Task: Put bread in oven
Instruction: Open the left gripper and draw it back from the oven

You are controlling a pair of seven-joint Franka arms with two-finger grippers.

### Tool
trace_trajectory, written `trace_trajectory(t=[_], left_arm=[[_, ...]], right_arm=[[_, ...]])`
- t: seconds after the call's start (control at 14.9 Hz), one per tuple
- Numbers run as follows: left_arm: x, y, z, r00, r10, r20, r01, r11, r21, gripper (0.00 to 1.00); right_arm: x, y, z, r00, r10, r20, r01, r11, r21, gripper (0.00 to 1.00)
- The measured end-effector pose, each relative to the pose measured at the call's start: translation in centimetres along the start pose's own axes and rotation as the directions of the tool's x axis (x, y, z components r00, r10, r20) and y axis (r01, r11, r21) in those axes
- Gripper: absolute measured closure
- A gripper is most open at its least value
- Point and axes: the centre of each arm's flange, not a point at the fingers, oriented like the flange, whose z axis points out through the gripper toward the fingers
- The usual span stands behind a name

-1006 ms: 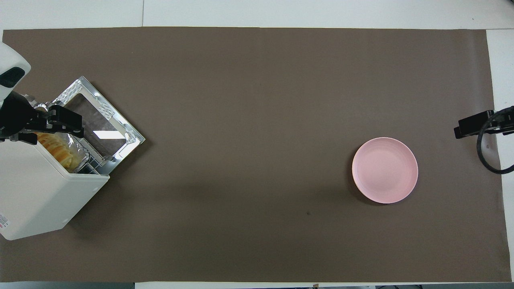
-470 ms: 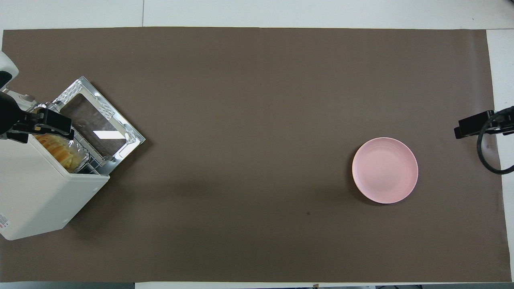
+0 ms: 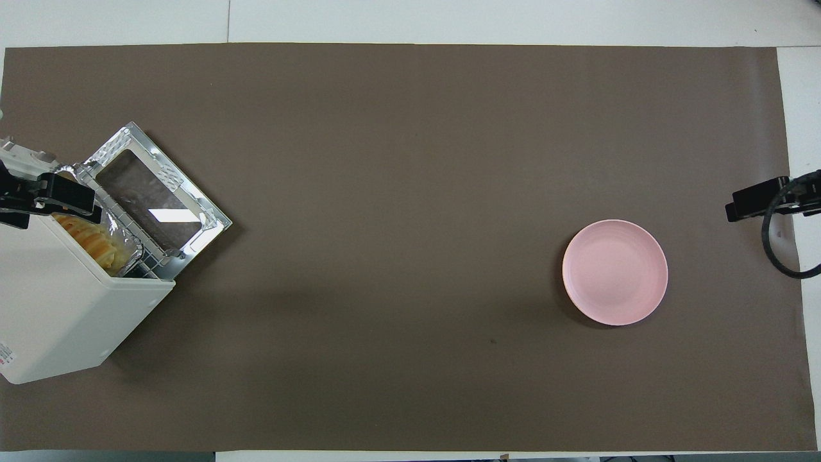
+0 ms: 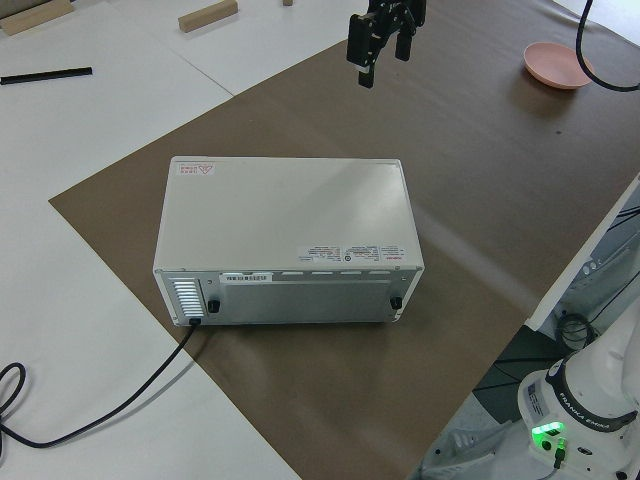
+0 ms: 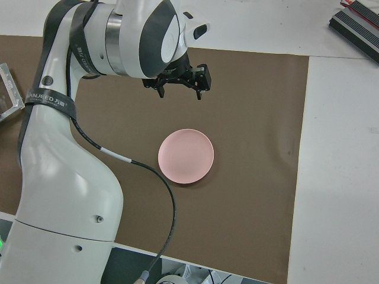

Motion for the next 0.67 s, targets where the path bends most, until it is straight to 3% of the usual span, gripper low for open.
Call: trace_trajectory(t=[0.67], left_arm=[[0.21, 0.98, 0.82, 1.0, 0.017, 0.016, -0.017, 1.0, -0.001, 0.0]], right_arm=[[0.0, 0.0, 0.0, 1.0, 0.0, 0.0, 0.0, 1.0, 0.0, 0.0]])
